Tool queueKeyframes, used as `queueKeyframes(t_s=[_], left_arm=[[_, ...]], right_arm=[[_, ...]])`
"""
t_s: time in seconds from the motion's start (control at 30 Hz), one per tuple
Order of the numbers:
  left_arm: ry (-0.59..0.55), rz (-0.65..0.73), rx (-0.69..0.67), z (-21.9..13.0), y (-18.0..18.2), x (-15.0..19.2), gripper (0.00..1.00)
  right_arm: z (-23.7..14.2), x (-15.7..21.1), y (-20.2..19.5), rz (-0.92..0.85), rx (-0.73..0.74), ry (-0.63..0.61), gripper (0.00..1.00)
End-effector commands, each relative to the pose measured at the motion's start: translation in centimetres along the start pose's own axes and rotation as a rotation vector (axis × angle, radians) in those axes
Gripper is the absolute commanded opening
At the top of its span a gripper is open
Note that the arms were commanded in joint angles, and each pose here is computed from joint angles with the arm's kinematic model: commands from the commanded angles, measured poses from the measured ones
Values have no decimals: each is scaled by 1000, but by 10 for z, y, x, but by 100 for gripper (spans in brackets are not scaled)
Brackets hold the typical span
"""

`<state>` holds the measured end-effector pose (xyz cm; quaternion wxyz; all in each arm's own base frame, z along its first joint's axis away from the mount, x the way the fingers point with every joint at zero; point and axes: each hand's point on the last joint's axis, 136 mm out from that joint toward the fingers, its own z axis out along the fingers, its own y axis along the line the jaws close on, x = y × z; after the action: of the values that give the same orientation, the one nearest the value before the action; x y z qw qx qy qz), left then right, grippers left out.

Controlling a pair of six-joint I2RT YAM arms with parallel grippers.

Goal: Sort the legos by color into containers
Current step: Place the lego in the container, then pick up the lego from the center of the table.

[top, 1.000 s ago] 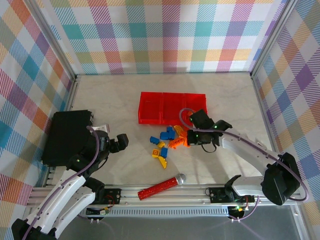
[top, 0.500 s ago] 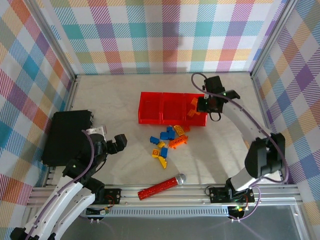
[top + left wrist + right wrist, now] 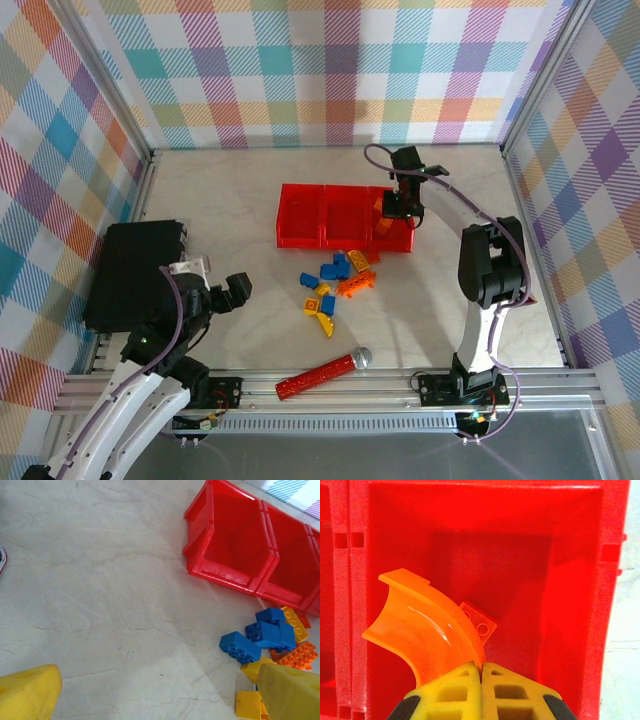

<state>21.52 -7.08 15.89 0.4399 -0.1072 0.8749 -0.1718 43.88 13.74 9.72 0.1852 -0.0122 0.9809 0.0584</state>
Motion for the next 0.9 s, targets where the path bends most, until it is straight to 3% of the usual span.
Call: queueKeyframes(t_s=[0.0,0.1,0.53,0.73,0.87], left_arm=[[8,9,-14,0,5,6,100],[15,8,-12,1,4,8,100],[42,3,57,8,-13,7,100],[43,-7,72,17,-17,9,100],[48,-11,77,25,-17,15,100]], right_arm=[[-3,-7,3,-2,-14,-12,8],[-6,-6,2,2,-9,-18,17],[-45,9,12,65,-92,-43,33],[-68,60,21,270,-173,10,52],[-73,105,25,440,-135,-8,64]])
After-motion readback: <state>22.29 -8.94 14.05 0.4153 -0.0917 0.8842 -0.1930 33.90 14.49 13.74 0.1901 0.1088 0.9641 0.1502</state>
